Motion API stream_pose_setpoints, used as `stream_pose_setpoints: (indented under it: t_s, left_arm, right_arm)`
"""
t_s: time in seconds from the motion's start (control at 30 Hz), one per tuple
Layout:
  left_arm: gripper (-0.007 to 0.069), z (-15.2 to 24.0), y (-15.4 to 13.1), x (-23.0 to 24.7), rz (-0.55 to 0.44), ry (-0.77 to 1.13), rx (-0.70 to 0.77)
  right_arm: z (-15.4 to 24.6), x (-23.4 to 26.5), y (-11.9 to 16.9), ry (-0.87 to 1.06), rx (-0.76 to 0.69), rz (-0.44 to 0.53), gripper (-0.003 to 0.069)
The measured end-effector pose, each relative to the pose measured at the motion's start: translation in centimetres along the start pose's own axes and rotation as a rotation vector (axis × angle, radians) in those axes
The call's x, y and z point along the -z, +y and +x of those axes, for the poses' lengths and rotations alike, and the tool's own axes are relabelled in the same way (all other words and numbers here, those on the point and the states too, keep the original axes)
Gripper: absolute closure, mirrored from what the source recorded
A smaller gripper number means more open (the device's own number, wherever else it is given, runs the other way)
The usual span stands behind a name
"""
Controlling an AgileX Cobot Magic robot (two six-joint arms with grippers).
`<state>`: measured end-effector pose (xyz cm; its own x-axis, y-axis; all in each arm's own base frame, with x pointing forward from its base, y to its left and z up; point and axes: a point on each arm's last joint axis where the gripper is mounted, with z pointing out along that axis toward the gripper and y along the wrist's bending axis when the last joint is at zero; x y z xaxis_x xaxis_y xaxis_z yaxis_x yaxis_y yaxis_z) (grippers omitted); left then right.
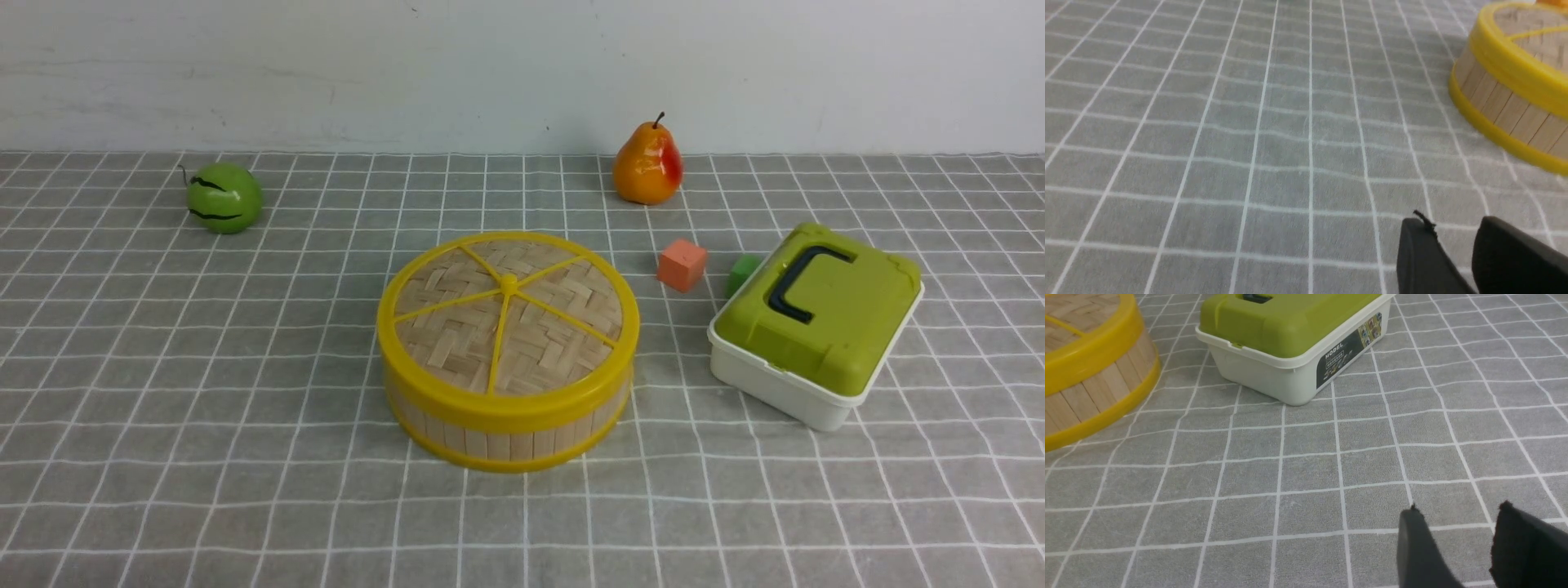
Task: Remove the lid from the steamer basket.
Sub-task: Use the left arm to lift the lid of the steamer
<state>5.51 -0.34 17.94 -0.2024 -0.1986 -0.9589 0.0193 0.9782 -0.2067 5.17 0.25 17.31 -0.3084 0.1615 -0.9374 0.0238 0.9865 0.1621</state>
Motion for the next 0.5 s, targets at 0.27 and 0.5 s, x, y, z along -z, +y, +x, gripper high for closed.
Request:
stream_pose_setpoints:
  t_s: [0.27, 0.5]
  left_arm:
    - [0.0425, -4.7, -0.9, 1.3, 0.114, -0.537, 0.030]
    - [0.0424, -7.5, -1.3, 4.1, 0.235, -0.962, 0.115]
  right_arm:
    - [0.0, 0.0, 0.0, 0.000, 0.000, 0.000, 0.0418]
    - [0.0, 0.0, 0.0, 0.000, 0.000, 0.000, 0.0418]
